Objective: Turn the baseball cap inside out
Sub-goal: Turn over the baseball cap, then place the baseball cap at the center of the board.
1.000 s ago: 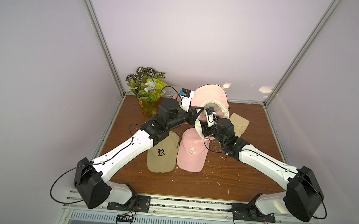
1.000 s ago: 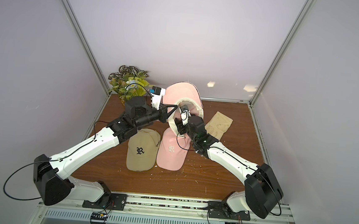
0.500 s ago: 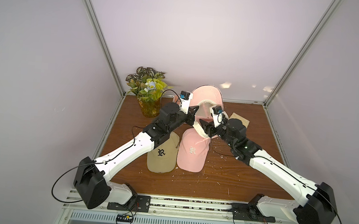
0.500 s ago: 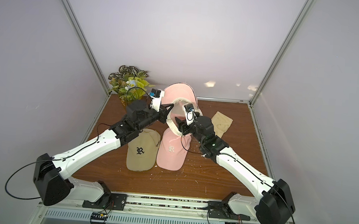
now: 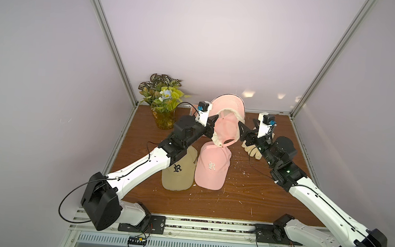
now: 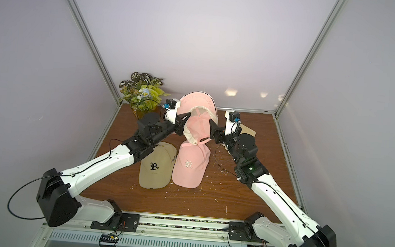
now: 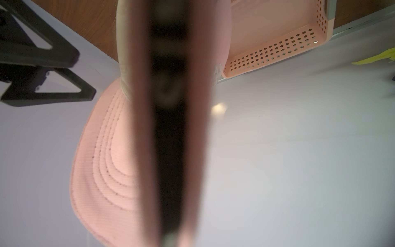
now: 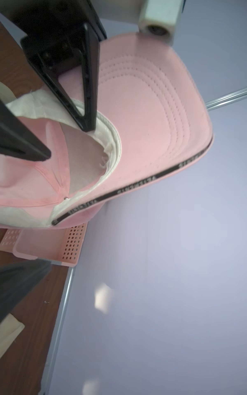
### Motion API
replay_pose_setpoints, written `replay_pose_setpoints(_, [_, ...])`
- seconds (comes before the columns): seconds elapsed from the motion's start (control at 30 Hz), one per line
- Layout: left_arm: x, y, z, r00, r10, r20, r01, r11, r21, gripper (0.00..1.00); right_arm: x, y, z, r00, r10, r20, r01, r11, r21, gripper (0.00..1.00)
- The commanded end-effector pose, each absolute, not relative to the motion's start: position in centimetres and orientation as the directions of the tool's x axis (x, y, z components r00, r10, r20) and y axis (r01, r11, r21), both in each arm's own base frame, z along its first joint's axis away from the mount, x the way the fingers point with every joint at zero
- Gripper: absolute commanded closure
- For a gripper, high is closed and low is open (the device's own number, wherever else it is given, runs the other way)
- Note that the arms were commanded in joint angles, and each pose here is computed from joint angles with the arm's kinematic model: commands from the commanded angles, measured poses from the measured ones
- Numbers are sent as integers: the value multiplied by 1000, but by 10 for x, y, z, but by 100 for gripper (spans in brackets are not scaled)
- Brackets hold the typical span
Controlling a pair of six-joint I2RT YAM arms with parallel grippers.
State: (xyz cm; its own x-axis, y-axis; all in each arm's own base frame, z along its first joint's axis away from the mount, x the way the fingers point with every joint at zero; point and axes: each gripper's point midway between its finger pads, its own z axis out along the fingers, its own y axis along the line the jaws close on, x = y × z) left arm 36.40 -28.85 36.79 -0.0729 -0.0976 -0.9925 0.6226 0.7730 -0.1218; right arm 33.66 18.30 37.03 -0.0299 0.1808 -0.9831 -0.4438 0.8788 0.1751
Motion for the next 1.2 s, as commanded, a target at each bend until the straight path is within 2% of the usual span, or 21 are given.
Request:
replay_pose_setpoints(0.0, [363, -283, 392, 20, -168, -986, 633, 765, -118, 97, 328, 173, 402, -76, 394, -916, -528, 763, 372, 24])
replay_pose_setpoints(0.13, [362, -265, 400, 117, -226, -967, 623, 775, -106, 100, 329, 173, 402, -285, 461, -840, -588, 608, 533, 29])
replay_pose_setpoints(0.27, [354, -257, 409, 247, -233, -941, 634, 773, -25, 100, 327, 174, 411, -406, 512, -757, -569, 506, 648, 28])
replay_pose_setpoints(0.37, [347, -253, 411, 338, -229, -913, 624, 781, 35, 100, 334, 172, 404, -546, 596, -589, -450, 385, 806, 34])
replay_pose_setpoints(0.47, [345, -260, 410, 379, -188, -906, 628, 771, 102, 100, 332, 184, 399, -652, 599, -465, -408, 239, 881, 40])
replay_pose_setpoints(0.77, [340, -270, 408, 480, -126, -868, 618, 751, 233, 100, 325, 185, 401, -701, 631, -333, -358, 92, 929, 40])
replay_pose_setpoints(1.17, [348, -276, 399, 521, -74, -850, 577, 765, 287, 100, 318, 192, 406, -730, 620, -287, -354, 16, 935, 45])
